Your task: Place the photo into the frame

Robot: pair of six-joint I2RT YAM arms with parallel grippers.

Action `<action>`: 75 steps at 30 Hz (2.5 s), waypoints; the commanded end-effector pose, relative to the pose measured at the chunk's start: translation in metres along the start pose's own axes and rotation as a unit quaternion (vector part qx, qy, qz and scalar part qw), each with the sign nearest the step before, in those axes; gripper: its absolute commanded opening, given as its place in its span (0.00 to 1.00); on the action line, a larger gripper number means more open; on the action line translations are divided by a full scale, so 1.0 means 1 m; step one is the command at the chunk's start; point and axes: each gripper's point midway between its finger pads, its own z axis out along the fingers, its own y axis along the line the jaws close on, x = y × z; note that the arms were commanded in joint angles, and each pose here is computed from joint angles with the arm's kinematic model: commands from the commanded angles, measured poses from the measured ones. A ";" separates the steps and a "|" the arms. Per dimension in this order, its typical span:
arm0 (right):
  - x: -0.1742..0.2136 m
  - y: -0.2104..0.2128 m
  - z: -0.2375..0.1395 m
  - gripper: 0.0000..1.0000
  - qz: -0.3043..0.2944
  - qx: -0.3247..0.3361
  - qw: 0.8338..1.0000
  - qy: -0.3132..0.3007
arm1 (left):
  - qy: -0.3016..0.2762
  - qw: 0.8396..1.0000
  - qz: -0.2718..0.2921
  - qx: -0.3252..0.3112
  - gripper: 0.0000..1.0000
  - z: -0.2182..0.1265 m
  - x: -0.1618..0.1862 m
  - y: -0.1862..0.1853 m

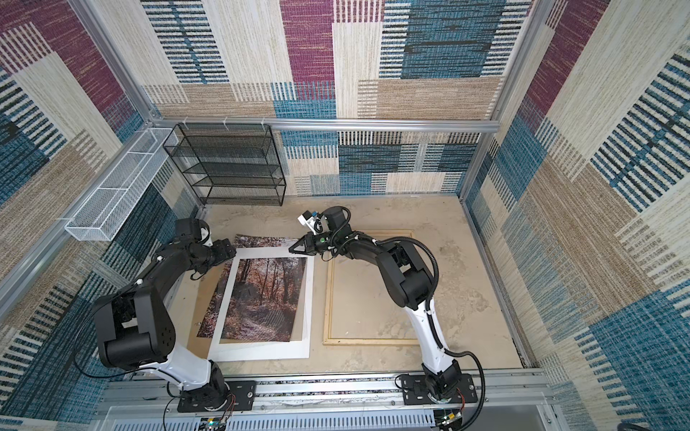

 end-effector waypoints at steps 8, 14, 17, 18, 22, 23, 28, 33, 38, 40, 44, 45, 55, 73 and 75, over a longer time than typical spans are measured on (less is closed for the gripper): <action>-0.008 0.029 -0.047 0.00 -0.062 -0.037 0.997 -0.004 | -0.017 0.999 0.000 0.027 0.85 -0.014 -0.002 -0.012; -0.004 0.016 -0.094 0.00 -0.044 -0.009 0.999 -0.023 | -0.018 0.998 0.013 0.064 0.85 -0.019 0.001 -0.037; 0.003 0.000 -0.118 0.00 -0.031 0.015 0.999 -0.029 | -0.011 0.995 0.026 0.096 0.85 -0.018 0.007 -0.059; 0.006 -0.007 -0.125 0.00 -0.024 0.022 0.999 -0.029 | -0.010 0.994 0.032 0.101 0.85 -0.017 0.009 -0.065; 0.016 -0.033 -0.160 0.00 -0.008 0.061 0.997 -0.043 | 0.005 0.991 0.056 0.123 0.85 -0.009 0.024 -0.097; 0.018 -0.038 -0.169 0.00 -0.008 0.067 0.997 -0.044 | 0.011 0.990 0.061 0.128 0.85 -0.007 0.028 -0.105; 0.027 -0.077 -0.207 0.00 0.014 0.148 0.988 -0.050 | 0.042 0.985 0.076 0.148 0.85 0.006 0.056 -0.144; 0.042 -0.110 -0.241 0.00 0.043 0.184 0.980 -0.061 | 0.076 0.978 0.094 0.173 0.84 0.020 0.083 -0.181; 0.049 -0.129 -0.262 0.00 0.061 0.215 0.972 -0.068 | 0.104 0.971 0.106 0.187 0.84 0.034 0.106 -0.201; 0.048 -0.135 -0.270 0.00 0.070 0.222 0.969 -0.078 | 0.116 0.968 0.115 0.191 0.84 0.037 0.116 -0.207; 0.047 -0.140 -0.276 0.01 0.077 0.231 0.966 -0.087 | 0.141 0.960 0.132 0.201 0.84 0.041 0.141 -0.220; 0.047 -0.140 -0.276 0.02 0.078 0.232 0.966 -0.088 | 0.147 0.959 0.136 0.201 0.84 0.042 0.148 -0.222; 0.046 -0.140 -0.277 0.06 0.073 0.226 0.967 -0.092 | 0.174 0.955 0.150 0.188 0.83 0.051 0.181 -0.230; 0.051 -0.107 -0.289 0.42 0.096 0.253 0.948 -0.169 | 0.182 0.945 0.148 0.226 0.80 0.032 0.206 -0.263; 0.054 -0.104 -0.292 0.42 0.099 0.263 0.944 -0.174 | 0.181 0.945 0.148 0.229 0.80 0.029 0.211 -0.266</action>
